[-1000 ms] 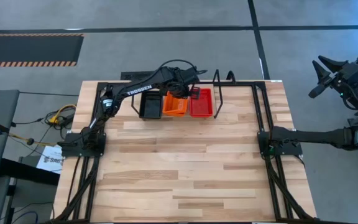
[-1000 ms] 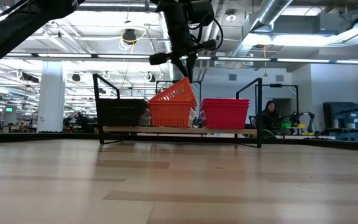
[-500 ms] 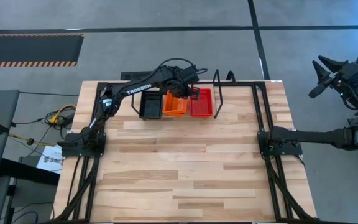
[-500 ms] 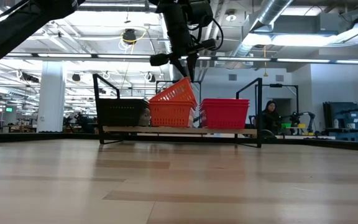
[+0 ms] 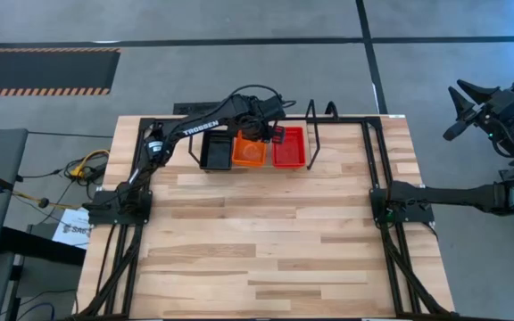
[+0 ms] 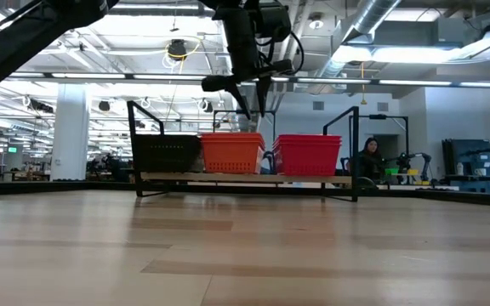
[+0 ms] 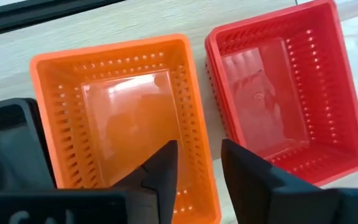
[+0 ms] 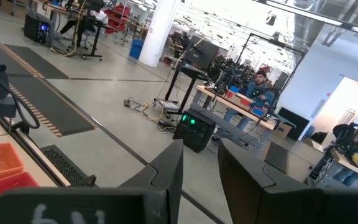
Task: Stack baskets on shelf by color
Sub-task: Adjust all the stacked bins on the shelf
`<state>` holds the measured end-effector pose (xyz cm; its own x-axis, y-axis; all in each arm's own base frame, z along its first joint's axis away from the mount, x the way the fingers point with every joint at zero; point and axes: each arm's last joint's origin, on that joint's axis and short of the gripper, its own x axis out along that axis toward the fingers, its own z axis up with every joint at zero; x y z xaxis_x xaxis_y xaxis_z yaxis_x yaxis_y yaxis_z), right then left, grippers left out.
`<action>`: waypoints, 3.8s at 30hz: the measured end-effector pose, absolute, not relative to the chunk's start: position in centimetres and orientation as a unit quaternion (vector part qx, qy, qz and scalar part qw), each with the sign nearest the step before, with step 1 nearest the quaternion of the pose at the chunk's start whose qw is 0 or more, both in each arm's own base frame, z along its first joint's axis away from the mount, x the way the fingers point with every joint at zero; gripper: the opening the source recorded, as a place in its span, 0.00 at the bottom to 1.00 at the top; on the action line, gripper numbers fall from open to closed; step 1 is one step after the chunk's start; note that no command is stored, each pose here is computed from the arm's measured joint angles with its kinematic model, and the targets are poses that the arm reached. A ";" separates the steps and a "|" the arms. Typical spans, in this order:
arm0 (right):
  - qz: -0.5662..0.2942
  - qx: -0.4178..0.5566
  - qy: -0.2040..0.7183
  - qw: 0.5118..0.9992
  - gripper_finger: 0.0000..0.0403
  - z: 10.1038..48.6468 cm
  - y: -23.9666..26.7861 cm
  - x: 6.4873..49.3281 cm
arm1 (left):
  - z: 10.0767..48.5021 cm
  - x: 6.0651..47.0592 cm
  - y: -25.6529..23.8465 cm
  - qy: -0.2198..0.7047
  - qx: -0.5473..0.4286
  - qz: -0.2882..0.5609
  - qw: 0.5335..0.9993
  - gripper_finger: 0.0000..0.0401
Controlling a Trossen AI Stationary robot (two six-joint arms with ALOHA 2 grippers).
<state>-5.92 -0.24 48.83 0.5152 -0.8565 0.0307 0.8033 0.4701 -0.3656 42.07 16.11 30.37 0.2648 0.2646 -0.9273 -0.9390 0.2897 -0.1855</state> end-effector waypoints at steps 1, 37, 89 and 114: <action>-0.486 -0.169 0.078 0.854 0.30 48.8 -0.2 -5.9 | 30.4 42.1 16.1 0.418 -0.402 0.438 0.686 0.28; -0.486 -0.166 0.076 0.854 0.30 48.8 -0.2 -5.9 | 28.1 46.2 11.3 0.351 -0.292 0.418 0.786 0.00; -0.487 -0.155 0.071 0.857 0.30 48.8 -0.2 -5.9 | 28.0 44.0 13.9 0.455 -0.237 0.466 0.721 0.00; -0.485 -0.157 0.085 0.856 0.30 48.5 -0.2 -5.9 | 24.8 44.2 13.7 0.490 -0.262 0.453 0.697 0.00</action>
